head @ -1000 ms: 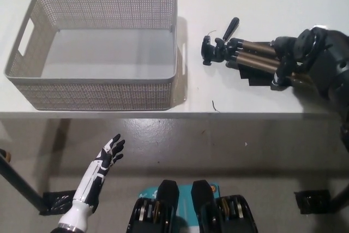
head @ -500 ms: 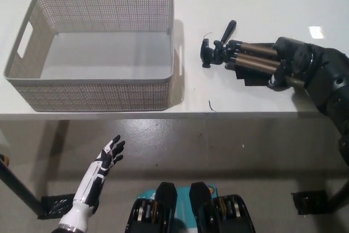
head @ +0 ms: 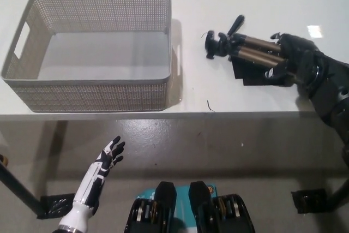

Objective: The robot uses its right hand to pick the tripod on the desk and places it into a rectangular container on the left.

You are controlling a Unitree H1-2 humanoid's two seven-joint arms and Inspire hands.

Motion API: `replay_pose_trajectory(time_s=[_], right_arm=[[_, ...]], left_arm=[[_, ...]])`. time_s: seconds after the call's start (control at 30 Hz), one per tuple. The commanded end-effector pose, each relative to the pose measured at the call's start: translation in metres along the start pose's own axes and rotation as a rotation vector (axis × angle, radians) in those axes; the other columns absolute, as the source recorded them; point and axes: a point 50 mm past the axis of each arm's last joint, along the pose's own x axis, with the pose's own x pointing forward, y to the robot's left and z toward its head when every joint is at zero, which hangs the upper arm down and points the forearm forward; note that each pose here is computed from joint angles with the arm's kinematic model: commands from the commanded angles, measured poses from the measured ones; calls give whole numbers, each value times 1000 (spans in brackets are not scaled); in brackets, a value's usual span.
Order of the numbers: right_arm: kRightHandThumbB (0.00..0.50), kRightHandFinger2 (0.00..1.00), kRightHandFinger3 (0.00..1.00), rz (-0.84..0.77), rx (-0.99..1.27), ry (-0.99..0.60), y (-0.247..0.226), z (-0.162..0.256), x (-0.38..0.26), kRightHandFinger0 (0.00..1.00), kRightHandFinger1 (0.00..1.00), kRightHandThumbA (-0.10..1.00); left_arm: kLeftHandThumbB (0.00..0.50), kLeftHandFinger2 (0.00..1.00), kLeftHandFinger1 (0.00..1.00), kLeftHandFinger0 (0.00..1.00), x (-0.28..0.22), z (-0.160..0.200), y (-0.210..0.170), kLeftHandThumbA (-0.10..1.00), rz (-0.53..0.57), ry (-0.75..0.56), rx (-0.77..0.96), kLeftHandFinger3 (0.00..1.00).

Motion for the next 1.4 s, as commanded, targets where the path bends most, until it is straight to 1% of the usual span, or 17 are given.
replay_pose_trajectory(time_s=[0.0,0.07,0.1,0.23,0.3,0.33,0.4,0.47,0.5,0.6,0.83,0.93,0.97,1.07,1.17,1.27,1.37], right_arm=[[135,960,941,-381,112,-182,-82,33,-1,5,489,-100],[143,922,919,-401,113,-199,-93,37,-2,0,476,-100],[118,956,1000,-412,117,-212,-99,40,-2,10,494,-100],[157,864,888,-495,163,-324,-130,53,-8,0,416,-100],[121,967,1000,-487,154,-280,-144,62,-9,8,519,-100],[119,890,940,-494,132,-283,-146,64,-9,35,509,-100],[136,615,621,-502,125,-293,-156,71,-11,0,259,-100],[148,642,589,-518,128,-321,-161,75,-13,0,213,-100],[171,693,609,-529,130,-341,-165,77,-14,0,233,-100],[192,830,896,-545,164,-367,-180,87,-17,0,366,-100],[160,834,1000,-593,149,-408,-204,108,-26,0,364,-100],[115,923,1000,-605,157,-421,-223,129,-33,0,473,-100],[129,935,1000,-633,140,-460,-229,136,-37,7,514,-100],[79,894,1000,-675,121,-541,-245,164,-49,0,498,-100],[152,828,973,-710,85,-682,-251,204,-66,0,445,-100],[177,786,869,-695,62,-733,-248,233,-76,0,387,-100],[177,825,888,-683,38,-775,-239,269,-90,0,391,-100]], left_arm=[[500,1000,1000,1000,-1,10,9,1000,-3,-67,15,1000],[500,1000,1000,1000,-1,10,9,1000,-5,-66,14,1000],[500,1000,1000,1000,-1,10,9,1000,-5,-66,13,1000],[500,1000,1000,1000,0,9,9,1000,-2,-61,15,1000],[500,1000,1000,1000,-2,8,8,1000,1,-57,34,1000],[500,1000,1000,1000,-6,6,7,1000,-1,-50,30,1000],[500,1000,1000,1000,-7,5,7,1000,-1,-47,20,1000],[500,1000,1000,1000,-8,4,8,1000,2,-44,15,1000],[500,1000,1000,1000,-8,5,8,1000,8,-46,13,1000],[500,1000,1000,1000,-10,4,7,1000,13,-43,8,1000],[500,1000,1000,1000,-21,-1,7,1000,7,-25,-5,1000],[500,1000,1000,1000,-21,-1,7,1000,10,-23,15,1000],[500,1000,1000,1000,-21,-1,7,1000,10,-23,11,1000],[500,1000,1000,1000,-22,-3,3,1000,-1,-17,-2,1000],[500,1000,1000,1000,-23,-3,3,1000,2,-14,8,1000],[500,1000,1000,1000,-24,-4,2,1000,-7,-10,-3,1000],[500,1000,1000,1000,-23,-4,2,1000,-24,-12,-4,1000]])
